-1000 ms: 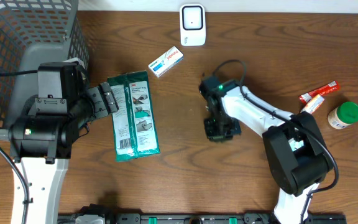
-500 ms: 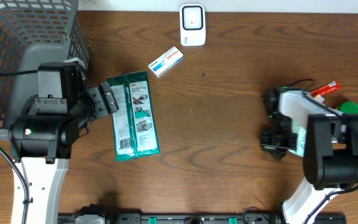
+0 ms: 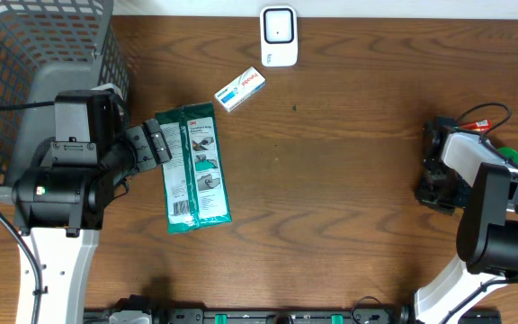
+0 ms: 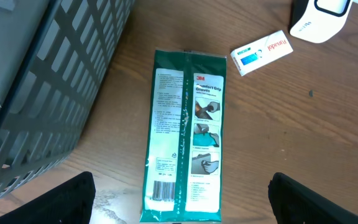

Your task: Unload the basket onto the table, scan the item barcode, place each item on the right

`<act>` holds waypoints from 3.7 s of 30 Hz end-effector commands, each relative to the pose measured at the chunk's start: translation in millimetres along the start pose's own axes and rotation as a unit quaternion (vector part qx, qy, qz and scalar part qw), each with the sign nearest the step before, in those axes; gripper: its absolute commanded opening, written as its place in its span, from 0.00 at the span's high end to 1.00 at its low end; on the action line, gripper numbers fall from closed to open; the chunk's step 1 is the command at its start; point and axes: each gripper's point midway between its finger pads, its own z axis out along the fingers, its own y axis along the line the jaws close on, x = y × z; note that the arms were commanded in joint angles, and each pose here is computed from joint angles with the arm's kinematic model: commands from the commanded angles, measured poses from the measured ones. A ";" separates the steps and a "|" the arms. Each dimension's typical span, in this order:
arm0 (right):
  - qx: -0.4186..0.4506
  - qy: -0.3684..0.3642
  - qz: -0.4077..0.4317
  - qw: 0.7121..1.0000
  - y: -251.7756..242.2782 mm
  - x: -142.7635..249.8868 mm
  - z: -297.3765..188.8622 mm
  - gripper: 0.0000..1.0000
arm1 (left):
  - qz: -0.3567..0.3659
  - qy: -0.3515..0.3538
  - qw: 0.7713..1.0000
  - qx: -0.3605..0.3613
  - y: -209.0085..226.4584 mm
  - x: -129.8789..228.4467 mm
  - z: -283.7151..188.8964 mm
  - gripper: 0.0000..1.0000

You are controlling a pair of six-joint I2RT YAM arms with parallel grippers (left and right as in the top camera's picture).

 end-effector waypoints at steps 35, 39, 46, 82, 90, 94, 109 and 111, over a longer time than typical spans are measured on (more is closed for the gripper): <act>-0.475 -0.292 -0.254 0.790 237.5 32.1 -444.2 0.44 | 0.009 -0.005 1.000 -0.004 1.1 -2.7 -2.3 0.10; -0.482 -0.333 -0.251 0.771 265.3 27.6 -458.7 0.44 | 0.009 -0.005 1.000 -0.004 1.2 -2.7 -2.2 0.10; -0.434 -0.405 -0.285 0.753 350.0 21.1 -441.4 0.46 | 0.009 -0.005 1.000 -0.004 1.1 -2.6 -2.2 0.10; -0.346 -0.238 -0.391 0.819 443.3 70.9 -270.0 0.46 | 0.009 -0.005 1.000 -0.003 1.0 -2.6 -2.2 0.10; -0.290 -0.154 -0.441 0.835 394.9 112.5 -256.4 0.46 | 0.009 -0.005 1.000 -0.003 1.0 -2.6 -2.2 0.10; -0.306 -0.198 -0.436 0.823 358.3 109.1 -308.7 0.44 | 0.009 -0.005 1.000 -0.003 1.0 -2.6 -2.2 0.10; -0.313 -0.222 -0.247 0.890 307.8 11.6 -318.2 0.14 | 0.009 -0.005 1.000 -0.003 1.0 -2.7 -2.3 0.10; -0.319 -0.216 -0.252 0.888 324.0 10.6 -308.9 0.14 | 0.009 -0.005 1.000 -0.004 1.1 -2.6 -2.2 0.10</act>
